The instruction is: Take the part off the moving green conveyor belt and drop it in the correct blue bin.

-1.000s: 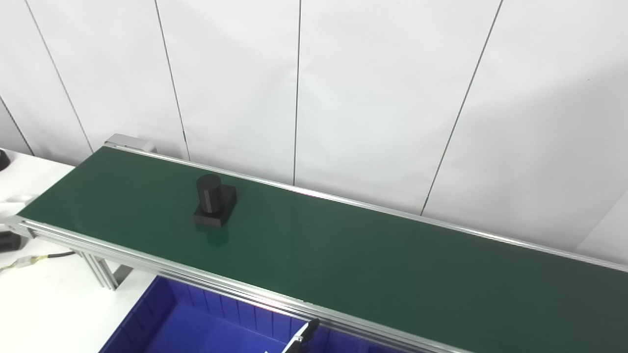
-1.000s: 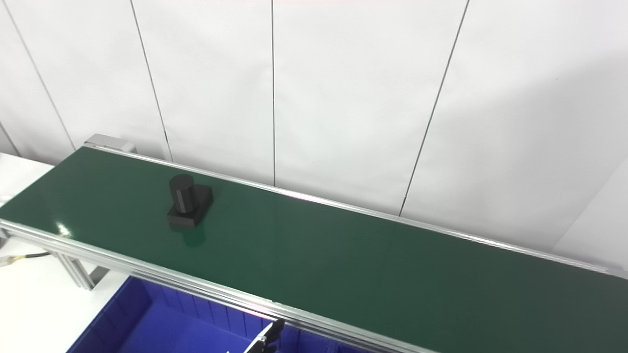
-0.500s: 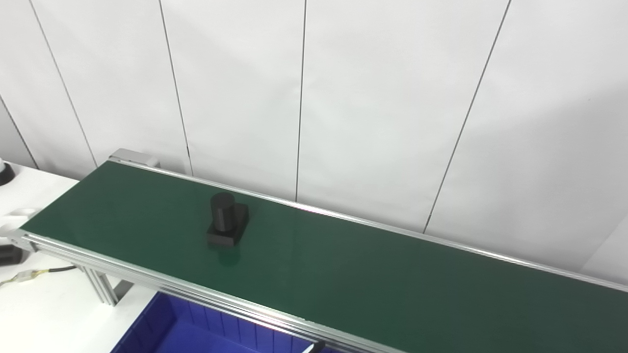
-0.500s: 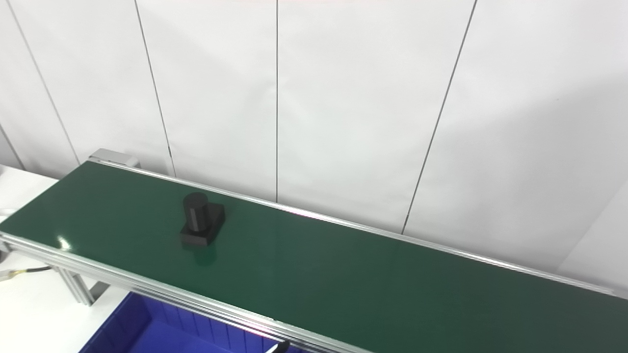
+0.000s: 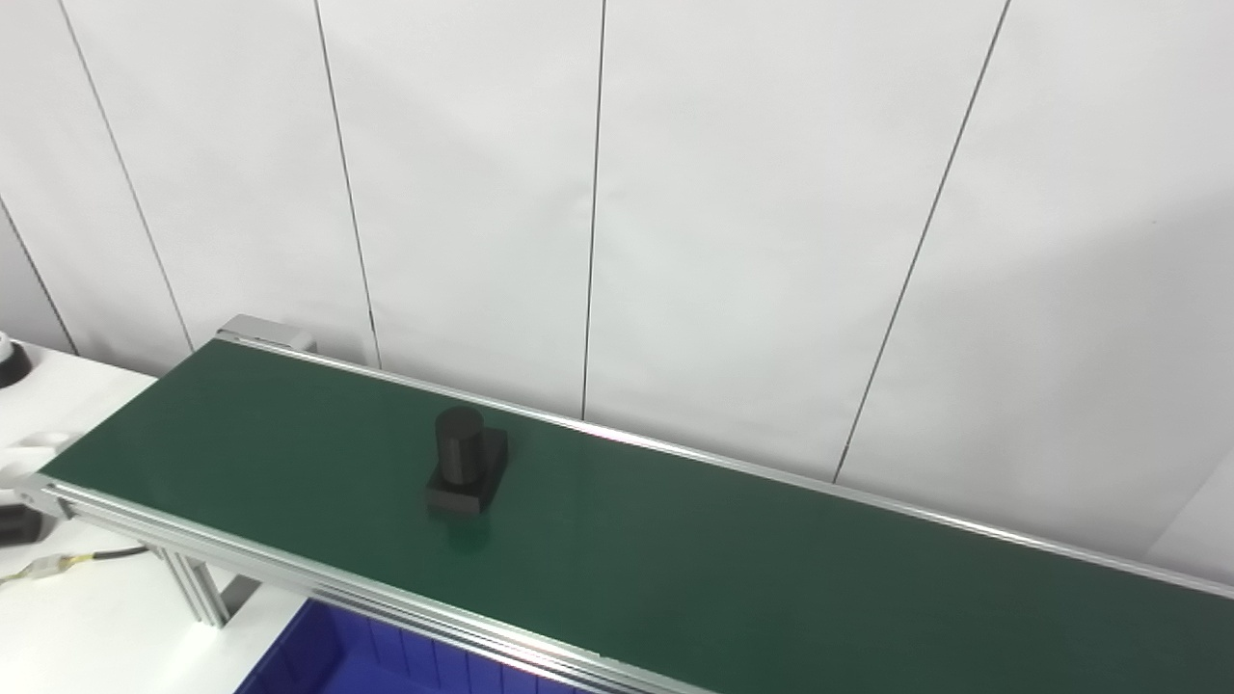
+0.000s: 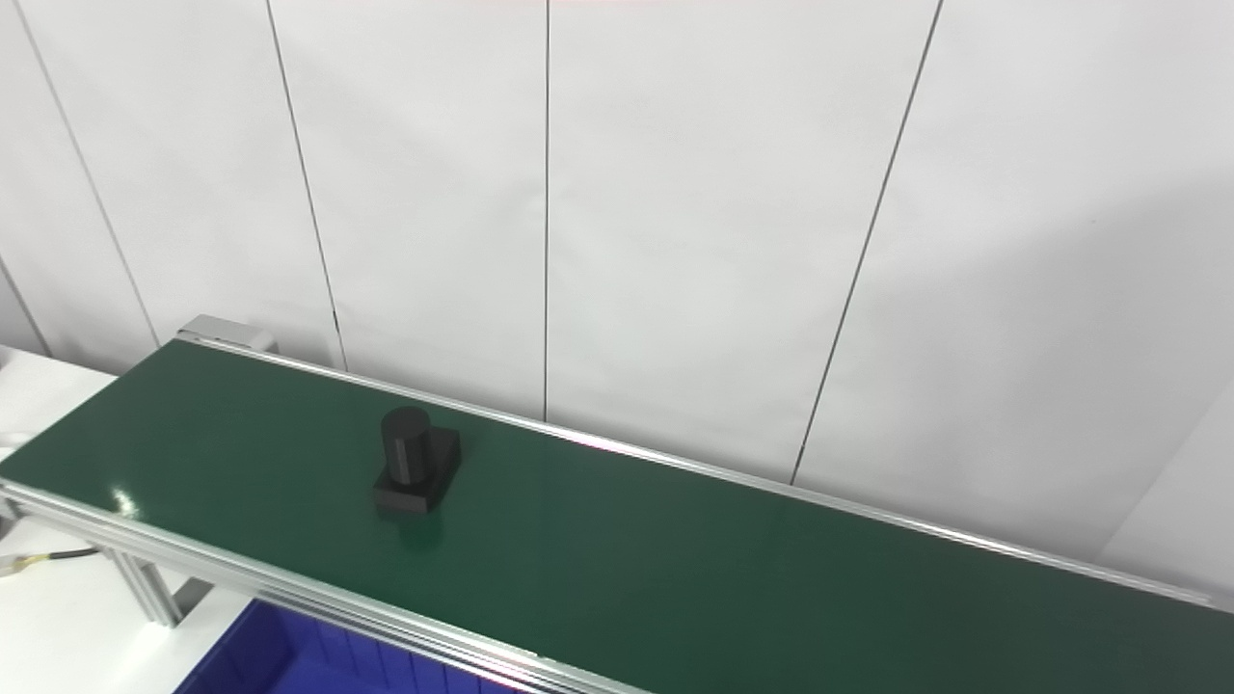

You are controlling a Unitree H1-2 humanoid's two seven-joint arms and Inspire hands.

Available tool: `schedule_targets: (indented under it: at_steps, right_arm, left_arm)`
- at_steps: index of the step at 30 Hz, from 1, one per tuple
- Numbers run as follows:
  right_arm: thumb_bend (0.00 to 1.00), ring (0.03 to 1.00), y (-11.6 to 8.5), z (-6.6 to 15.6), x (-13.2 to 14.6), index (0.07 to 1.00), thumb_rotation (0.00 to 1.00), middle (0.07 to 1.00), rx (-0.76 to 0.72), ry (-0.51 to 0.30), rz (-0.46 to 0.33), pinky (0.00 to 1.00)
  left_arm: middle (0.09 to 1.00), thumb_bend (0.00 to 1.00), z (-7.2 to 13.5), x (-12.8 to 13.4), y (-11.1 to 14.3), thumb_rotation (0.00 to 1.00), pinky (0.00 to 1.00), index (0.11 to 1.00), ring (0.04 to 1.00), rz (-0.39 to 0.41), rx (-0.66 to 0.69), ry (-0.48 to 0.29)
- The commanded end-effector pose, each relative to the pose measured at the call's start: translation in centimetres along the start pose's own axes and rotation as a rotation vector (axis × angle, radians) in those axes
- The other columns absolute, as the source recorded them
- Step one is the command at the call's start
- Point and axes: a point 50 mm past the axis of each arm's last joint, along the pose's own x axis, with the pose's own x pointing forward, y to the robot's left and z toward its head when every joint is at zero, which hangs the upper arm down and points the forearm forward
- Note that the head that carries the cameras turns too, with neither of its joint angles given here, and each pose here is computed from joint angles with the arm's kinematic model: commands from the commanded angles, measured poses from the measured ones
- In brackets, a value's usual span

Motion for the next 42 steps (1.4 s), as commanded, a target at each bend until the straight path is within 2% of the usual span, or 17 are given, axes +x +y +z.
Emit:
schedule_targets:
  at_steps: [1, 5, 9, 16, 19, 20, 27, 30, 31, 37, 42]
  right_arm:
    - [0.60, 1.000, 0.0, 1.8, 1.8, 1.000, 1.00, 1.000, -0.015, -0.116, 0.008, 1.00]
    - [0.64, 1.000, -0.1, 2.8, 3.7, 1.000, 0.99, 1.000, -0.060, -0.180, 0.013, 1.00]
    - [0.72, 1.000, -0.2, 3.7, 5.5, 1.000, 0.98, 1.000, -0.116, -0.238, 0.023, 1.00]
    - [0.81, 1.000, 0.0, 4.4, 7.7, 1.000, 0.97, 1.000, -0.182, -0.289, 0.047, 1.00]
    - [0.81, 1.000, 0.2, 4.8, 8.3, 1.000, 0.96, 1.000, -0.206, -0.284, 0.054, 1.00]
    - [0.80, 1.000, 0.4, 4.9, 8.5, 1.000, 0.92, 1.000, -0.206, -0.279, 0.054, 1.00]
    - [0.73, 0.999, 0.9, 6.0, 9.7, 1.000, 0.88, 0.989, -0.297, -0.215, 0.098, 1.00]
    - [0.70, 0.989, 0.8, 6.3, 10.1, 0.996, 0.79, 0.975, -0.316, -0.189, 0.130, 0.99]
    - [0.70, 0.973, 0.8, 6.4, 10.2, 0.989, 0.75, 0.969, -0.324, -0.186, 0.137, 0.96]
    - [0.71, 0.942, 0.9, 6.7, 10.8, 0.967, 0.67, 0.956, -0.345, -0.198, 0.164, 0.91]
    - [0.74, 0.938, 1.4, 7.0, 11.1, 0.961, 0.67, 0.955, -0.374, -0.177, 0.165, 0.89]
  left_arm:
    - [0.947, 0.55, 1.0, 0.9, 0.0, 0.87, 0.89, 0.911, 0.942, 0.011, -0.019, -0.076]
    - [0.946, 0.53, 1.0, 1.0, -0.1, 0.86, 0.88, 0.908, 0.940, 0.013, -0.015, -0.077]
    - [0.946, 0.54, 1.0, 1.3, -0.2, 0.85, 0.88, 0.909, 0.940, 0.012, -0.008, -0.081]
    - [0.944, 0.54, 0.9, 1.4, -0.2, 0.84, 0.88, 0.903, 0.936, 0.020, -0.009, -0.080]
    - [0.944, 0.54, 0.9, 1.4, -0.2, 0.86, 0.88, 0.905, 0.937, 0.020, 0.006, -0.085]
    - [0.944, 0.55, 0.8, 1.4, -0.1, 0.87, 0.88, 0.908, 0.937, 0.019, 0.006, -0.084]
    - [0.952, 0.53, 0.7, 1.5, 0.2, 0.87, 0.89, 0.912, 0.943, 0.016, 0.012, -0.082]
    - [0.959, 0.53, 0.6, 1.5, 0.4, 0.87, 0.91, 0.917, 0.952, 0.012, 0.009, -0.078]
    - [0.961, 0.53, 0.6, 1.6, 0.5, 0.88, 0.91, 0.920, 0.953, 0.010, 0.012, -0.079]
    - [0.967, 0.56, 0.7, 1.4, 1.0, 0.93, 0.91, 0.931, 0.958, 0.011, 0.012, -0.080]
    - [0.983, 0.55, 0.6, 1.3, 1.6, 0.99, 0.95, 0.953, 0.980, 0.004, 0.013, -0.077]
